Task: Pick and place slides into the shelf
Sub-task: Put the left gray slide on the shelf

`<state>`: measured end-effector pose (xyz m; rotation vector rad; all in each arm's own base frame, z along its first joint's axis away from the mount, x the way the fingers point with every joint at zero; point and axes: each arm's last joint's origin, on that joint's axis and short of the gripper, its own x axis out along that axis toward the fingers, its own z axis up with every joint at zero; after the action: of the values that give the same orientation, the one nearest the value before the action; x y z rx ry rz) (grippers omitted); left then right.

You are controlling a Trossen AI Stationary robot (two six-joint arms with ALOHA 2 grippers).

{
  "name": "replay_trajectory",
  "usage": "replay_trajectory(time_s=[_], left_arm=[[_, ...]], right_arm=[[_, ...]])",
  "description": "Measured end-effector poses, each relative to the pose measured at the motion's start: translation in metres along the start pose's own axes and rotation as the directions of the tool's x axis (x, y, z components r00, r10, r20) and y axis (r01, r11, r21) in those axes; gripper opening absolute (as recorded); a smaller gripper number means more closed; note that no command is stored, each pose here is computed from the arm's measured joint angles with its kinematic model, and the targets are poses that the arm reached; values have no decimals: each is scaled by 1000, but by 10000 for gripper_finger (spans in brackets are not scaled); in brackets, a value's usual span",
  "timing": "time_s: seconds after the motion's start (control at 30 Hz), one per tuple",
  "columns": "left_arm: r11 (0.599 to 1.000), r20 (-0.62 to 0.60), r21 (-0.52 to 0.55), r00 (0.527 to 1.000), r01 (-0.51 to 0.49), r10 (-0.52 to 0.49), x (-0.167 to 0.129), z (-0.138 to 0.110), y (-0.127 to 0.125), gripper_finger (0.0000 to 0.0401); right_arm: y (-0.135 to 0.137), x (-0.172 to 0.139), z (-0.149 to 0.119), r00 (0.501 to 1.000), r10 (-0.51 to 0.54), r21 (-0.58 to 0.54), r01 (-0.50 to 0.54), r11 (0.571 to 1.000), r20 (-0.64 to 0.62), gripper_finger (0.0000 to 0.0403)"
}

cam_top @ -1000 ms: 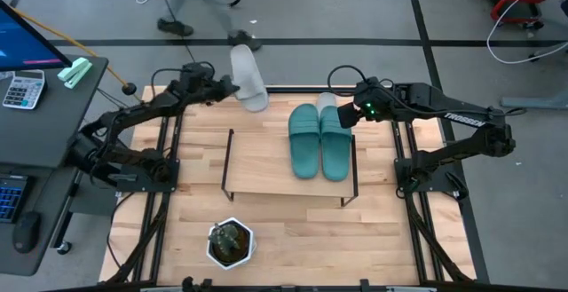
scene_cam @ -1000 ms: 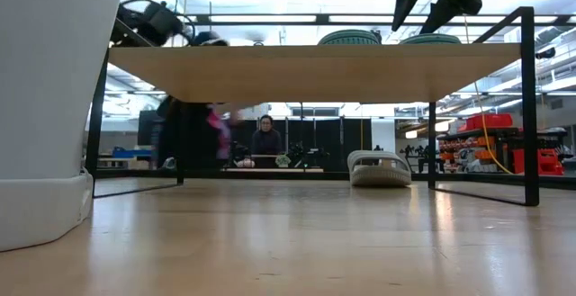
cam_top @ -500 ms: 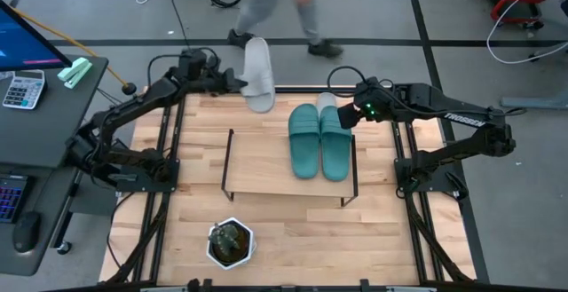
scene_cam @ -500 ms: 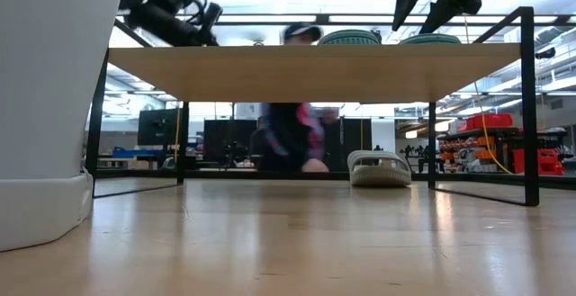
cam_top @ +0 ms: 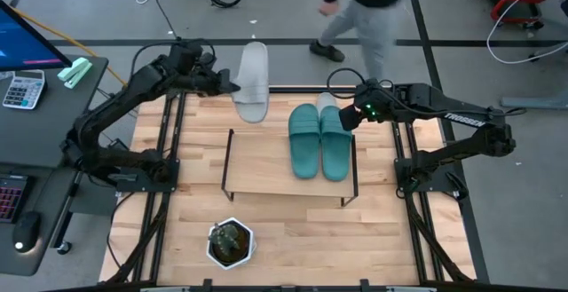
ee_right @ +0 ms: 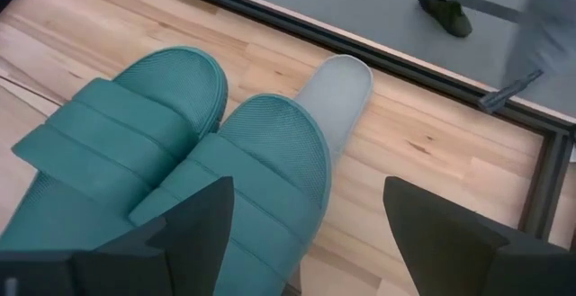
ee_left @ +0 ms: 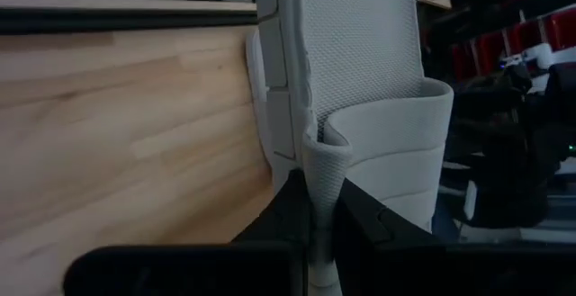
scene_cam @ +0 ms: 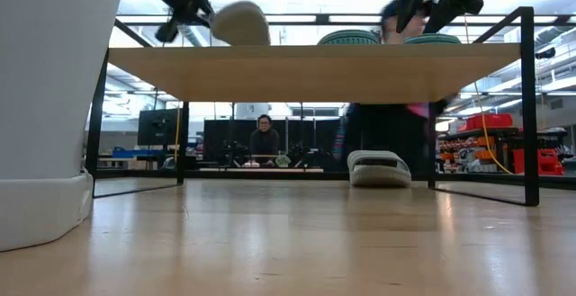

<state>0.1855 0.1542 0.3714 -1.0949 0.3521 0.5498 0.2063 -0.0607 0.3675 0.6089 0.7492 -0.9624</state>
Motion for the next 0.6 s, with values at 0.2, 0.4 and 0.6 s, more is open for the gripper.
replay_trajectory(time_s=[0.2, 0.4, 0.6], left_arm=[[997, -11, -51, 999, -49, 49, -21, -24, -17, 27], [991, -32, -108, 996, -81, 78, -26, -56, -35, 27], [988, -82, -128, 994, -83, 73, -20, -89, -54, 27]], right_arm=[[0, 0, 0, 1000, 0, -79, 0, 997, 1, 293], [0, 0, 0, 1000, 0, -170, 0, 985, 1, 293], [0, 0, 0, 1000, -1, -230, 1, 973, 1, 293]])
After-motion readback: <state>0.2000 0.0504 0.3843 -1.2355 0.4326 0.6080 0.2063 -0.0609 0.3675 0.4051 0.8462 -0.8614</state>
